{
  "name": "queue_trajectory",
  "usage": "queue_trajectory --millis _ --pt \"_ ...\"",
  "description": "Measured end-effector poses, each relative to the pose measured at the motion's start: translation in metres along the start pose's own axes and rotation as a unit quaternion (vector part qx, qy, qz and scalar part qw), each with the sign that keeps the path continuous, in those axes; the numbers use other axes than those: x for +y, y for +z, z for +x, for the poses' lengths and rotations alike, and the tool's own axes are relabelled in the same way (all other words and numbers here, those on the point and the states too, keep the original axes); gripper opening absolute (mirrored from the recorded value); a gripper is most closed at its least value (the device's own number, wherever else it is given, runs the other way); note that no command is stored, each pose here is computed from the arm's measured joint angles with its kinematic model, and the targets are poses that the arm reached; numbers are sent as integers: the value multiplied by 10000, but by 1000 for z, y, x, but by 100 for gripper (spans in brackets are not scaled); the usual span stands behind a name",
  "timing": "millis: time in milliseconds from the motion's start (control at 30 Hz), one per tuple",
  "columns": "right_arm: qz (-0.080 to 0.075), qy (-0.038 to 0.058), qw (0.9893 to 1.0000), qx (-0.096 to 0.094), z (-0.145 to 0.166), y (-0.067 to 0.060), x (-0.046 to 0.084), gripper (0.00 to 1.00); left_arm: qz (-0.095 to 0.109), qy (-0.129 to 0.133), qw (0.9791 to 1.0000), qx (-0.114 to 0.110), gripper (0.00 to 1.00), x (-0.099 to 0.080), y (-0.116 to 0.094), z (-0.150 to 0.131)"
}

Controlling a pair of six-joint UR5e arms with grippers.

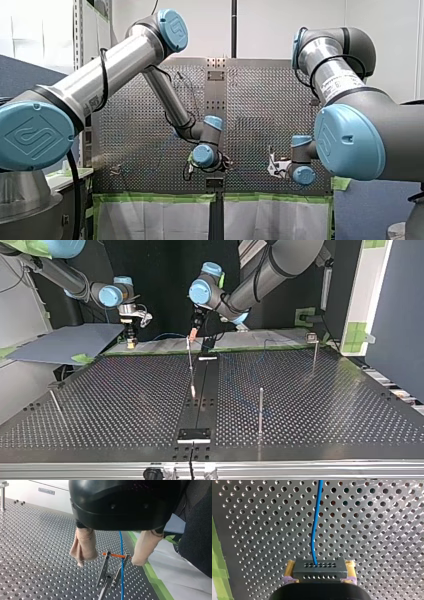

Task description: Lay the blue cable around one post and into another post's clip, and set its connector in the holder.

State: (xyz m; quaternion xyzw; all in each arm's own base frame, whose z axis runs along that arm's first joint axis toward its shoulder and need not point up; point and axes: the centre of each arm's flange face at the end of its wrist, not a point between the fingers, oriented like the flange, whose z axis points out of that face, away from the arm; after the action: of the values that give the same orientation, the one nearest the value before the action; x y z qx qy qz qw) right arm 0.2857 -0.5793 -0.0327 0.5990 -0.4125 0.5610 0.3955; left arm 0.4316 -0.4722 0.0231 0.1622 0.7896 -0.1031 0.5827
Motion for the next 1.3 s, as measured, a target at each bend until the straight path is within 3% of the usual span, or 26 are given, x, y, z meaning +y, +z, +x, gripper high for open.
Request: queue_trajectory --millis 533,833,1033,1133,1300 --pt "1 8 10000 -28 -1 -1 0 0 -57 -101 9999 -13 100 2 -7 -9" --pt "-13 11 10000 -24 -1 0 2 0 -440 -463 9980 -5 100 22 -32 -24" --pt "-15 13 10000 -30 -2 -1 2 0 -800 -755 9939 9 100 37 -47 -47" --pt "-11 25 10000 -40 -3 -1 2 0 -1003 -948 9904 -95 100 47 -50 -64" --pt "18 60 10000 -32 -3 -1 2 0 -1279 -1283 9828 -360 100 61 -56 -93"
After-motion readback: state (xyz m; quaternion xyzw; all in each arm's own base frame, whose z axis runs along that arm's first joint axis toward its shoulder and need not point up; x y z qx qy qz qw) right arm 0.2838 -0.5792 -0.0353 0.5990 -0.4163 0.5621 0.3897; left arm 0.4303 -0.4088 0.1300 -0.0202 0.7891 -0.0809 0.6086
